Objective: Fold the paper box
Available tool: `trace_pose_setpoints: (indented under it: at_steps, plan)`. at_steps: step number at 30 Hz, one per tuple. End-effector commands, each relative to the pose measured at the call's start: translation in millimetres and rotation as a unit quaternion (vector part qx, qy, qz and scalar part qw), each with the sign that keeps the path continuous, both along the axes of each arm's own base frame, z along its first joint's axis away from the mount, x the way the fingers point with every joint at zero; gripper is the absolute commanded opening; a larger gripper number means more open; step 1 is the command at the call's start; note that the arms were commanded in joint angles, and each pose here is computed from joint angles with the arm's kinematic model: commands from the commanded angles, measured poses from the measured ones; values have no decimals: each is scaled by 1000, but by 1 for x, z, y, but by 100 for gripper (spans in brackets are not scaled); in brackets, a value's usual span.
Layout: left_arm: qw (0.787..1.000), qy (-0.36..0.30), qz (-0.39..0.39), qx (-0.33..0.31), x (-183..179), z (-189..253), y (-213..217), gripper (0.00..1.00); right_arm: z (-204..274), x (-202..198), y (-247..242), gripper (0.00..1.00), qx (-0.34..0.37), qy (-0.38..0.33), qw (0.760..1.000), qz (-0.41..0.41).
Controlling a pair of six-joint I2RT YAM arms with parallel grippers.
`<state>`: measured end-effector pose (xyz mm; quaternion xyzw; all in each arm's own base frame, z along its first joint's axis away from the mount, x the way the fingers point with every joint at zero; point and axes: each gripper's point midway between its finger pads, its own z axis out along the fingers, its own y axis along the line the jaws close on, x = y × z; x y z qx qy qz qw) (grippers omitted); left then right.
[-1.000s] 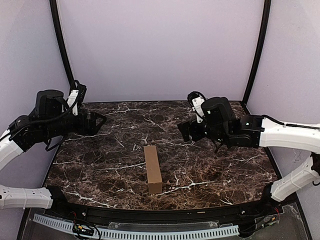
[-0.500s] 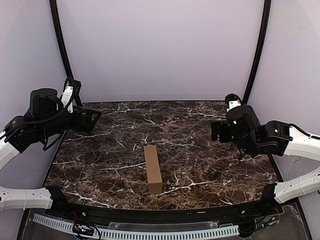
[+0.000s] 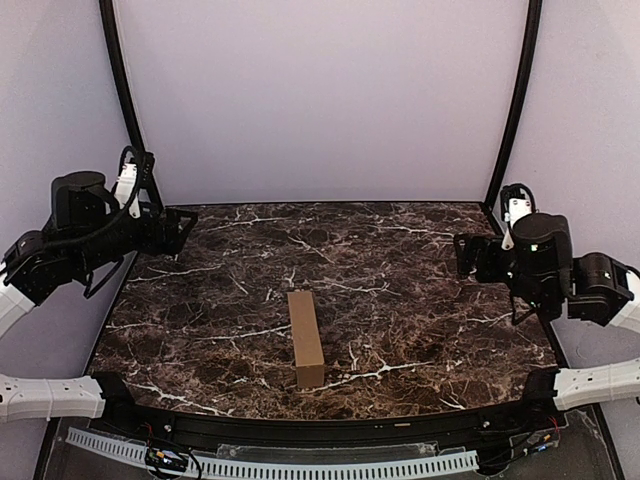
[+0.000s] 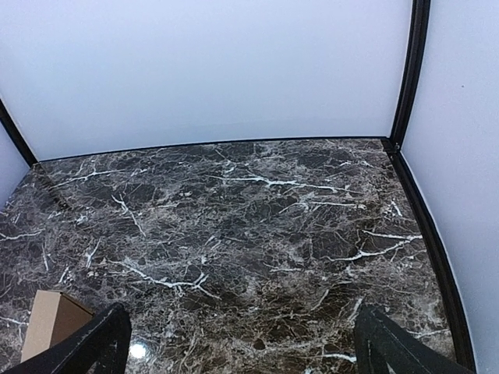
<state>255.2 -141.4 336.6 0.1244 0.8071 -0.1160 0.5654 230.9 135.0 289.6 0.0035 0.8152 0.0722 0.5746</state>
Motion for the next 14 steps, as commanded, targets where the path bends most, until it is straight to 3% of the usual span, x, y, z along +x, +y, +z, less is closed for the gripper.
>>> trace_pose_setpoints:
  at_steps: [1,7,11,14]
  plan:
    - [1000,-23,-3,-21,-2,24,0,99,-6,-2,0,99,-14,0,1000,15]
    - [999,-20,0,-33,-1,23,0,99,-3,-4,-2,99,-11,-4,1000,22]
    - [999,-17,-1,-38,-1,21,-2,99,-1,-10,18,98,-18,-5,996,87]
    - [999,-15,0,-39,-1,20,-2,99,-7,-2,7,99,-32,6,999,36]
